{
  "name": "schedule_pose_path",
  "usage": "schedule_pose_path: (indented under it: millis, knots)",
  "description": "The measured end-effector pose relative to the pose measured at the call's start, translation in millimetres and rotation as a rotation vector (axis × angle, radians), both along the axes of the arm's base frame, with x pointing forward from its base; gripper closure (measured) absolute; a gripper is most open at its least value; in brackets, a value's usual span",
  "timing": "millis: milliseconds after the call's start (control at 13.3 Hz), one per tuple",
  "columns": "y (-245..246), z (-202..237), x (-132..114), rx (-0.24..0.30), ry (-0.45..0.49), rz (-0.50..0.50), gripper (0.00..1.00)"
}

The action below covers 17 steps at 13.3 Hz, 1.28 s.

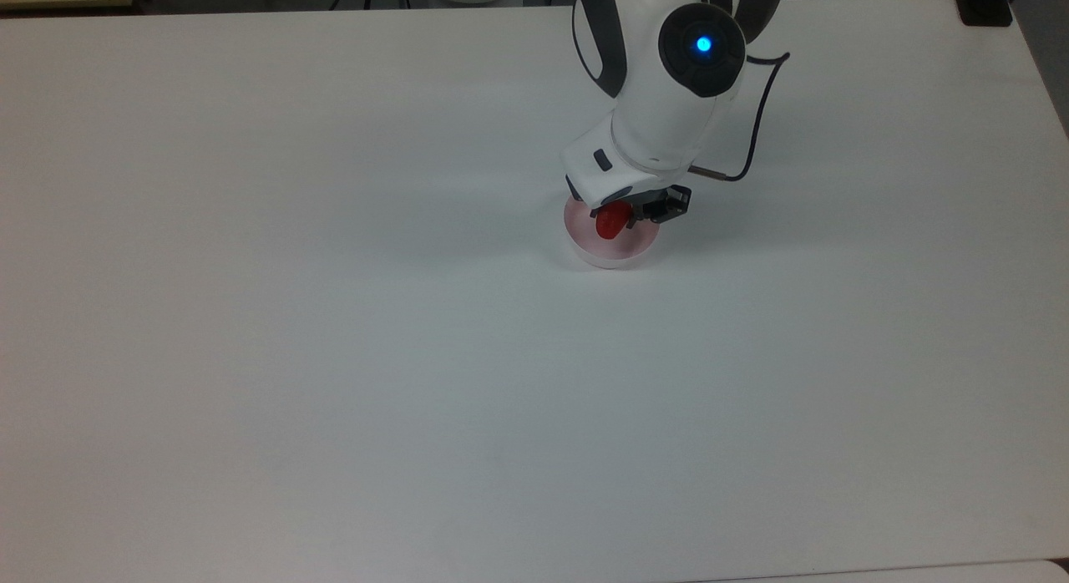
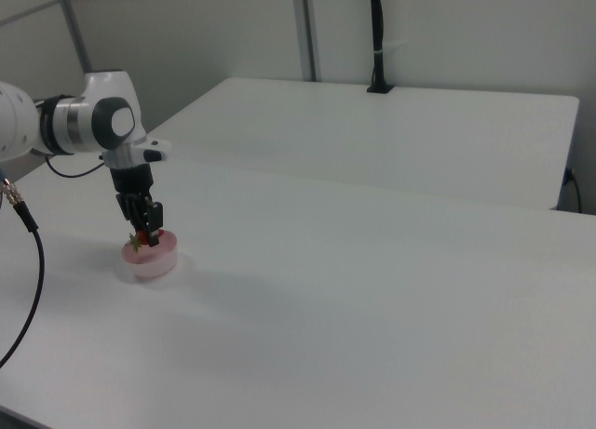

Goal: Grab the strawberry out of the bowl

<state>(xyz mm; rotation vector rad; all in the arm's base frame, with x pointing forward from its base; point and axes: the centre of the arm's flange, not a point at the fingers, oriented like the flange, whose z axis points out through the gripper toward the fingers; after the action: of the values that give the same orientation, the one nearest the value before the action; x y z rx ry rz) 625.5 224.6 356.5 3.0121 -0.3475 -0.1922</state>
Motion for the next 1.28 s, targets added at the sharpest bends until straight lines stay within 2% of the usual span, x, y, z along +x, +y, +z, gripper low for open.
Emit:
schedule_pose_path:
  millis: [301, 526, 752, 827, 1052, 1278]
  knots:
    - [-18.7, 26.7, 2.8, 0.006, 0.029, 0.089, 0.54]
    - [-51.8, 38.0, 7.3, 0.012, 0.049, 0.126, 0.54]
    - [-107.8, 38.4, 18.5, 0.022, 0.065, 0.140, 0.54]
    - [-142.1, 36.8, 23.5, 0.018, 0.070, 0.136, 0.54]
    - [-232.9, 22.7, 30.3, -0.001, 0.096, 0.141, 0.54]
    - [-284.6, -6.8, 35.4, -0.029, 0.091, 0.125, 0.54]
